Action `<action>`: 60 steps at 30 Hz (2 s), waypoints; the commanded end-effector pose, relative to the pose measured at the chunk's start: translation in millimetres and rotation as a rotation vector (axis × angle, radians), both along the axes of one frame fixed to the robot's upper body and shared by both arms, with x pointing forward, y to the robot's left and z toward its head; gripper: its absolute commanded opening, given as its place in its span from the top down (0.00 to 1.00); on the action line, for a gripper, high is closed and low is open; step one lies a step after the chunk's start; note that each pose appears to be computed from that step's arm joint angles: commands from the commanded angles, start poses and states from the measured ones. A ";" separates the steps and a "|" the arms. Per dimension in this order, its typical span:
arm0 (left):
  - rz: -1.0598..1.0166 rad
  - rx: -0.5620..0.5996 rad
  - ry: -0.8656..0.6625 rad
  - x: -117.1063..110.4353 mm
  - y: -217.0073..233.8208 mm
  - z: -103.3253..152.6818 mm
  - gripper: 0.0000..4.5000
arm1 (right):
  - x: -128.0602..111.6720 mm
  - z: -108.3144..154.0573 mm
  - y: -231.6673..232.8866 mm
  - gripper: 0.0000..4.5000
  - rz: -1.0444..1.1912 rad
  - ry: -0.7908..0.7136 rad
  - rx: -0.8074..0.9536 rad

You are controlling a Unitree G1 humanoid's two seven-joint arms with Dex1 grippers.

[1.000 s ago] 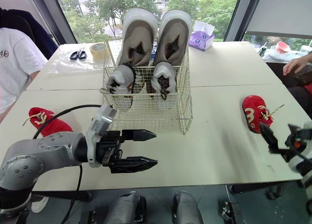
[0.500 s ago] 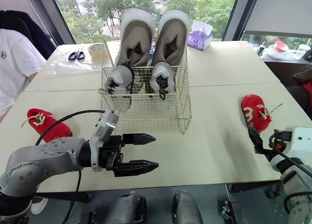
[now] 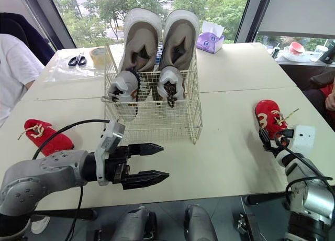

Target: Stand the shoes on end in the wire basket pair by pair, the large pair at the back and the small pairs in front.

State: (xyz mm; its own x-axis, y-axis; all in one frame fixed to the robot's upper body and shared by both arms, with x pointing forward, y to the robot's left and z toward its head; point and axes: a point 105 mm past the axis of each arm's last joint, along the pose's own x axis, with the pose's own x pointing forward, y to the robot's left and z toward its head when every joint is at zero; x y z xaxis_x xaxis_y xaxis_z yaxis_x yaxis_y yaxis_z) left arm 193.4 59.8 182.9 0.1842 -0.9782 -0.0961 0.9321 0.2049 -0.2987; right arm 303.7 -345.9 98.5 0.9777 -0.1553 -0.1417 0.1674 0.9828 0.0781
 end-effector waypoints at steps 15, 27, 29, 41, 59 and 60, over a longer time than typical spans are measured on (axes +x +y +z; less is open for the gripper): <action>0.109 -0.056 -0.014 -2.1 41.4 38.7 0.00 | 42.4 10.8 -4.8 0.66 -0.012 -0.118 -0.053; 0.318 -0.533 -0.157 66.7 114.4 166.8 0.00 | 3.5 340.2 83.9 0.66 0.400 -0.920 -0.454; 0.307 -0.565 -0.155 71.1 113.2 176.0 0.00 | -5.9 349.8 108.5 0.66 0.520 -0.940 -0.478; 0.153 -0.551 -0.274 84.1 87.1 225.1 0.00 | -32.9 327.1 241.2 0.66 1.155 -0.944 -0.729; -0.059 -0.525 -0.231 82.7 62.1 234.1 0.65 | -36.1 309.4 264.1 0.66 1.252 -0.953 -0.830; -0.061 -0.527 -0.230 82.7 61.7 234.7 0.77 | -36.2 309.5 264.0 0.66 1.248 -0.955 -0.831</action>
